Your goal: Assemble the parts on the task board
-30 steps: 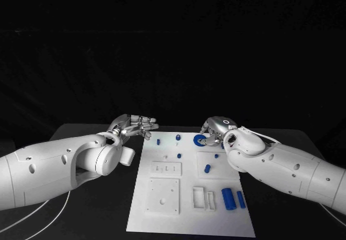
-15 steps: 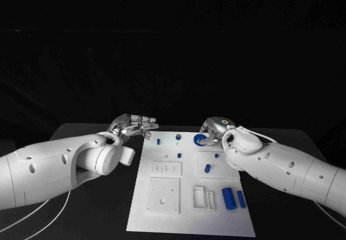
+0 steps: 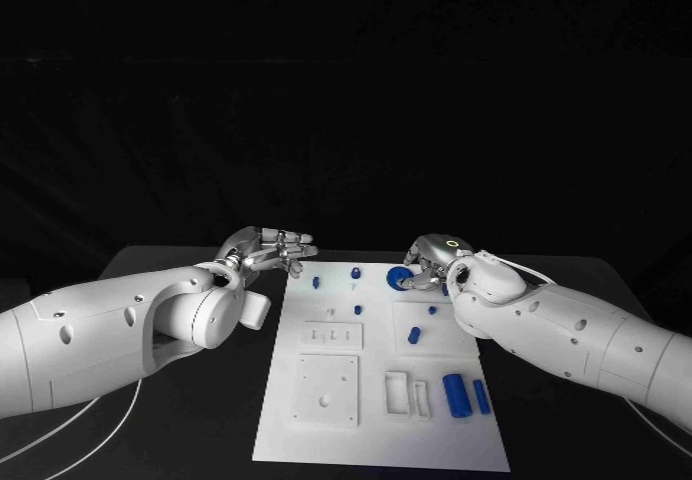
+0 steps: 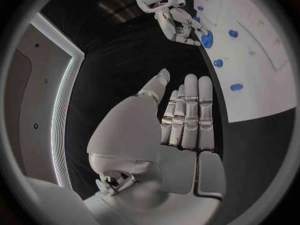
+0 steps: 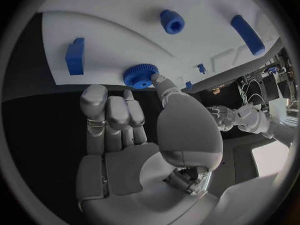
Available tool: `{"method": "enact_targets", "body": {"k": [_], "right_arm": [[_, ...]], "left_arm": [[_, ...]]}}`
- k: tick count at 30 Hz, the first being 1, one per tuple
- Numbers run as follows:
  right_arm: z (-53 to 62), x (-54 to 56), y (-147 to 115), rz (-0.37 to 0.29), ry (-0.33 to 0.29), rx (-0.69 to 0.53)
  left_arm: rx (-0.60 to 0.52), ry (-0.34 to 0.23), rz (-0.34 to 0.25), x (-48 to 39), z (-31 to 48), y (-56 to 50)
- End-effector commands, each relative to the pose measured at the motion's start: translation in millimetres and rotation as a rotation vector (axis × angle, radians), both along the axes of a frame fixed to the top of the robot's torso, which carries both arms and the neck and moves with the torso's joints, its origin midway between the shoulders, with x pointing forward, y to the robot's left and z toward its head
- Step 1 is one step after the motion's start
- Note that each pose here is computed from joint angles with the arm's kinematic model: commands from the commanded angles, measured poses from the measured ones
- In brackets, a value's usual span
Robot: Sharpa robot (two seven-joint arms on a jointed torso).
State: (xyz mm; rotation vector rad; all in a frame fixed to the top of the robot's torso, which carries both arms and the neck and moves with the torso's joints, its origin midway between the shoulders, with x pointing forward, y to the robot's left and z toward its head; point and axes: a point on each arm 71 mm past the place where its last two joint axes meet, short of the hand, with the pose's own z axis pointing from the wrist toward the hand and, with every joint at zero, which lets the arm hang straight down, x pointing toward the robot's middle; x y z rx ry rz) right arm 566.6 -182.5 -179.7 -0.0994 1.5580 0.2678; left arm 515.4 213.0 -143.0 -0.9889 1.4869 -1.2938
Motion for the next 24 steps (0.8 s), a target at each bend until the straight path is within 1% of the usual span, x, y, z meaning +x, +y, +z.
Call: {"method": "enact_targets", "body": {"k": [1,14,24], "right_arm": [[-3.0,0.1,1.5,0.017,0.037,-0.004],[-5.6,1.0,4.6,0.033,0.065,0.01],[-13.7,0.9,6.0,0.045,0.11,-0.003]], "left_arm": [[-0.004,-0.005,-0.02,-0.4,0.7,-2.7],[-0.004,-0.005,-0.021,-0.3,0.5,-3.0],[-0.004,-0.003,-0.021,-0.3,0.3,-2.9]]}}
